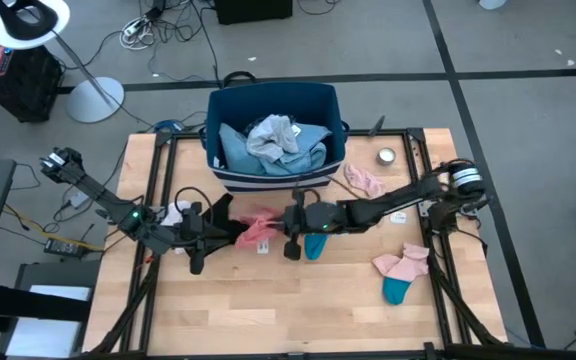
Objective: Sort clothes
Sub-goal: Put the pink underwear into the blue bin
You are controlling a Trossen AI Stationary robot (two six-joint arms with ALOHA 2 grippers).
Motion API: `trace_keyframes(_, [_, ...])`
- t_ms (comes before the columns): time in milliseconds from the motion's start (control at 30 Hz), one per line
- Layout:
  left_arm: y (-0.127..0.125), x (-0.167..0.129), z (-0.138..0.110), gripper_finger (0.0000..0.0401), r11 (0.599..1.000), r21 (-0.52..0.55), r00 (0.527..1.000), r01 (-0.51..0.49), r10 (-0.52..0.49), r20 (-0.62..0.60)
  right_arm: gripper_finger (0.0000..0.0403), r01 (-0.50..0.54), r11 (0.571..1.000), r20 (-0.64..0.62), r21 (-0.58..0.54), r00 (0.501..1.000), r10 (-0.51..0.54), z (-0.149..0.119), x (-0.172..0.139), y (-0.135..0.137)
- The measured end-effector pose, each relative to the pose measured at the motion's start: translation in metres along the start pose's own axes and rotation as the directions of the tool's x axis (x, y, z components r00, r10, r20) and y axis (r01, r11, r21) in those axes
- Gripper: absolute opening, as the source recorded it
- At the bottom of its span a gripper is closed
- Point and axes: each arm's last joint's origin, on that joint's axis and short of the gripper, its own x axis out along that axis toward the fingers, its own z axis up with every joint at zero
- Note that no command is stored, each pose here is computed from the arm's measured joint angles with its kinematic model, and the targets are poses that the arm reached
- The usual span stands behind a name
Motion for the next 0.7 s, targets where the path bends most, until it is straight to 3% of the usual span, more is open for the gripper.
trace_keyframes(400, [0.0,0.0,0.0,0.0117,1.0,-0.001,1.0,-0.016,0.016,0.009,0.0008,0.112,0.993,0.21,-0.04,0.972,-0.101,0.069,-0.069,-0.017])
trace_keyframes(700, [0.001,0.0,0.0,0.0117,1.0,-0.001,1.0,-0.02,0.02,0.012,0.0007,0.189,0.978,0.275,-0.092,0.948,-0.158,0.131,-0.099,-0.026])
